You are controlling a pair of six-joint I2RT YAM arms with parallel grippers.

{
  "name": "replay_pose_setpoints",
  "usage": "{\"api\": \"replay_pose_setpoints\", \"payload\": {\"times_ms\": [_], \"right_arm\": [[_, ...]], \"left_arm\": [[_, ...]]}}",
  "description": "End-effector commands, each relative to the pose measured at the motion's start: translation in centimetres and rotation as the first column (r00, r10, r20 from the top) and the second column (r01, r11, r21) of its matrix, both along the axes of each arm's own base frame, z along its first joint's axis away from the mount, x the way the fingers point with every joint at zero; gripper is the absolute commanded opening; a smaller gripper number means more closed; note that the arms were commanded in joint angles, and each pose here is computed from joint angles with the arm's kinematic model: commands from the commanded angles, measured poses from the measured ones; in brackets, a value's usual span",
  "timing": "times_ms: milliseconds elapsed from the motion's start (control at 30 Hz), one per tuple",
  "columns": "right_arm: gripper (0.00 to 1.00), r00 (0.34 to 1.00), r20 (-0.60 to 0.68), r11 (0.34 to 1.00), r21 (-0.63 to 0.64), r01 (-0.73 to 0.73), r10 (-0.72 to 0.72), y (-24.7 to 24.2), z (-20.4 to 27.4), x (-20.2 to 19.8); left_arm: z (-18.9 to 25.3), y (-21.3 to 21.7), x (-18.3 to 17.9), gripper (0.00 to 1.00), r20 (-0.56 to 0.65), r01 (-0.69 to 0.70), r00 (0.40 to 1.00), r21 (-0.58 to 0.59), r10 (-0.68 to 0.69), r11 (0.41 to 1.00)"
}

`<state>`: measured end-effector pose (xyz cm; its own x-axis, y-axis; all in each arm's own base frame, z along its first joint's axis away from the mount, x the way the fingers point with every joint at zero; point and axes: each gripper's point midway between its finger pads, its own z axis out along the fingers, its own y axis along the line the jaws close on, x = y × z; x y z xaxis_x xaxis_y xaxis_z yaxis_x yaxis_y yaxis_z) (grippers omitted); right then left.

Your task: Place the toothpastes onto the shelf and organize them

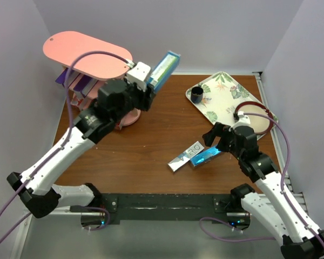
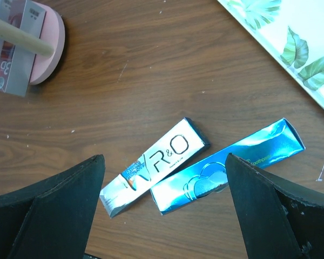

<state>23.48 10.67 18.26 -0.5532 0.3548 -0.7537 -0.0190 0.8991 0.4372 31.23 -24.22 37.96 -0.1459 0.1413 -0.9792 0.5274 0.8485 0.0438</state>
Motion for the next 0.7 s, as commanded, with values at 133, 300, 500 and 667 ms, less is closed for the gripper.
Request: {"api": "replay_pose_setpoints", "payload": {"times_ms": [133,300,500,667], "right_arm": [[0.99,0.999,0.034,1.0,-0.006,-0.026,0.026,0.0,1.7,-0.2],[0.98,0.998,0.034,0.999,-0.012,-0.051,0.052,0.4,1.8,-0.2],[0.99,0.992,0.01,0.992,0.015,-0.122,0.122,1.9,1.8,0.1],[0.98,0.97,-0.049,0.969,0.086,-0.232,0.237,4.4,1.7,-0.4]], "left_arm": [[6.1,6.7,1.5,0.39,0.009,-0.029,1.0,-0.02,0.029,0.999],[9.1,12.9,3.6,0.39,0.079,-0.169,0.982,-0.006,0.169,0.986],[7.8,21.1,7.4,0.41,0.072,-0.341,0.938,0.014,0.34,0.94],[9.0,26.9,9.6,0.43,0.115,-0.375,0.92,-0.006,0.374,0.927]]}}
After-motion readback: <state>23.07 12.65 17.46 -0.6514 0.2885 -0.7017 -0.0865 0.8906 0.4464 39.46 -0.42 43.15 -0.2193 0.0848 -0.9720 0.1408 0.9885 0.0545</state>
